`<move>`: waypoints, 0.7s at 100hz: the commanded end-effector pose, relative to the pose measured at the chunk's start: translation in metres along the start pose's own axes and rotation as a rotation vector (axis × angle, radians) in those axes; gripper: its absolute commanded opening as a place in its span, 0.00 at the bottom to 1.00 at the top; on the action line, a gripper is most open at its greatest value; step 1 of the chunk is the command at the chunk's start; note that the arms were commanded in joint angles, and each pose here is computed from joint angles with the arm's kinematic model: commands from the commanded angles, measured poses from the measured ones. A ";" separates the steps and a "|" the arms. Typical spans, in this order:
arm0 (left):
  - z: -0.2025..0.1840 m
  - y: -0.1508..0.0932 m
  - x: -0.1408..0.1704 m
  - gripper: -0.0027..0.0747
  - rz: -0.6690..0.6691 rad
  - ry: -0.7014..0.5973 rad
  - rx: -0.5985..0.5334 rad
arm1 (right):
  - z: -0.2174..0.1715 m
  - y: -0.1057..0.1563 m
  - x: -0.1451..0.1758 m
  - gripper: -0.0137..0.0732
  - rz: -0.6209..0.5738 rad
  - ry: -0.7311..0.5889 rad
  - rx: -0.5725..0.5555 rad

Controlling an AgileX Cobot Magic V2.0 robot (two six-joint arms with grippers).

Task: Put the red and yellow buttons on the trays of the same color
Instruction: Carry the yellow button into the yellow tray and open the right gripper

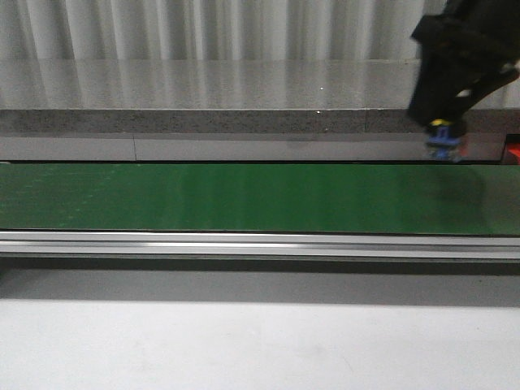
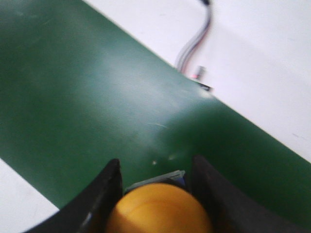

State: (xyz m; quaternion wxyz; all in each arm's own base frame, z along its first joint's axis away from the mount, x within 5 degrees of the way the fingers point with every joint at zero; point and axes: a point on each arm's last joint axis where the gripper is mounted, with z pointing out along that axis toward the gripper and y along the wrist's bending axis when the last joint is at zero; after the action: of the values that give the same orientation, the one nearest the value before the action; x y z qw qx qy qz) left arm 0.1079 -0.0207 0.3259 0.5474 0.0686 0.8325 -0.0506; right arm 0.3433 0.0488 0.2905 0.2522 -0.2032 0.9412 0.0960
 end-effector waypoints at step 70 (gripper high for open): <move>-0.004 -0.002 -0.014 0.01 -0.008 -0.099 0.018 | -0.096 -0.162 0.145 0.15 0.874 -0.358 0.586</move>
State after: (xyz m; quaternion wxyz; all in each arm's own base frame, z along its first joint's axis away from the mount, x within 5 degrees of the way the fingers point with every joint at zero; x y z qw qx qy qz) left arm 0.1079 -0.0207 0.3259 0.5474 0.0686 0.8325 -0.0506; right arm 0.2532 -0.1659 0.2778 0.3463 0.2937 0.8906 -0.0256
